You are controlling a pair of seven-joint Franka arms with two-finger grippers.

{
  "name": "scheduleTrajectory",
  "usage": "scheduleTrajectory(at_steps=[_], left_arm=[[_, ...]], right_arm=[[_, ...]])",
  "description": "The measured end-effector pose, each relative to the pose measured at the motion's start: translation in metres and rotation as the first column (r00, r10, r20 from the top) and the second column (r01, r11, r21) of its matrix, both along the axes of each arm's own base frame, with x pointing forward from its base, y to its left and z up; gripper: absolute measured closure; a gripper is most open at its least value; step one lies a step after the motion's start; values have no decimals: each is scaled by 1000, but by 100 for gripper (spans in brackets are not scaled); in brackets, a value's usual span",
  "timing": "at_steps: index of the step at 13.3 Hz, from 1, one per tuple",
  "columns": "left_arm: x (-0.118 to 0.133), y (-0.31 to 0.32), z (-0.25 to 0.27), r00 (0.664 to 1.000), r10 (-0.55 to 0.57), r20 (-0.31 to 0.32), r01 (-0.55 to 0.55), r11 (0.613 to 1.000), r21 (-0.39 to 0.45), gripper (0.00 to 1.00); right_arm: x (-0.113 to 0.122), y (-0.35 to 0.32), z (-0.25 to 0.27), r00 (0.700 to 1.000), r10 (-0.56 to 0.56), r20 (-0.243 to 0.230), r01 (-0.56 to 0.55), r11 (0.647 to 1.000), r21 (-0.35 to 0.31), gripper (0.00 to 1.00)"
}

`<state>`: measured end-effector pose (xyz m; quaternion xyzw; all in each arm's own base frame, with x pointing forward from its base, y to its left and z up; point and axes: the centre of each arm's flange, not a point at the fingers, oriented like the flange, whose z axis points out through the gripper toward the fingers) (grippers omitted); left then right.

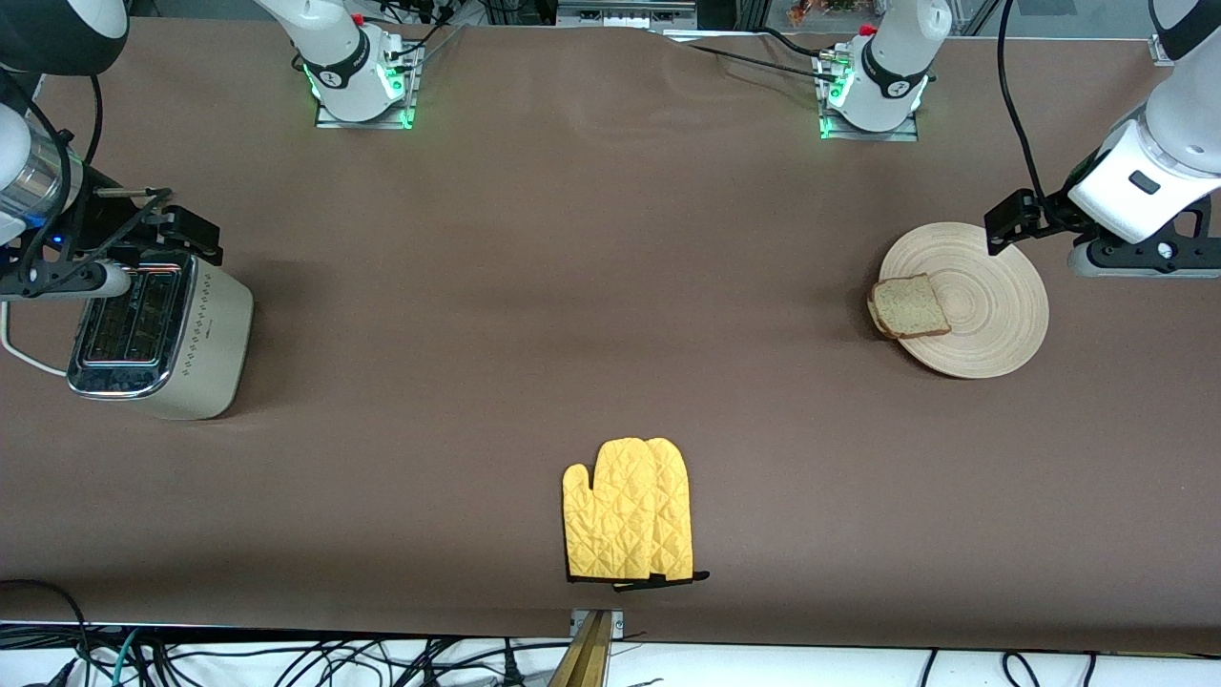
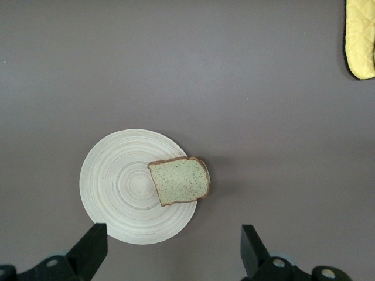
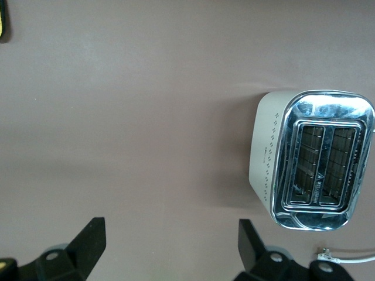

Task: Move plate and put bread in toaster

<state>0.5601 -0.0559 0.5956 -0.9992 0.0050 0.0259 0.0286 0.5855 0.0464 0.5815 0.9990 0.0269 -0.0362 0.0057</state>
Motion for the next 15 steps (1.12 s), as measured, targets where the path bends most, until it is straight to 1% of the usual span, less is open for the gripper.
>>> scheduleTrajectory(at_steps=[7,15], left_arm=[[5,24,-7,998,53,-15,-54,998,-11,0],[4,18,-8,999,44,-17,-44,999,-13,0]], right_arm=[[1,0,-1,1000,0,-3,0,1000,0,0],[1,-1,-2,1000,-2,-3,2,1000,0,0]])
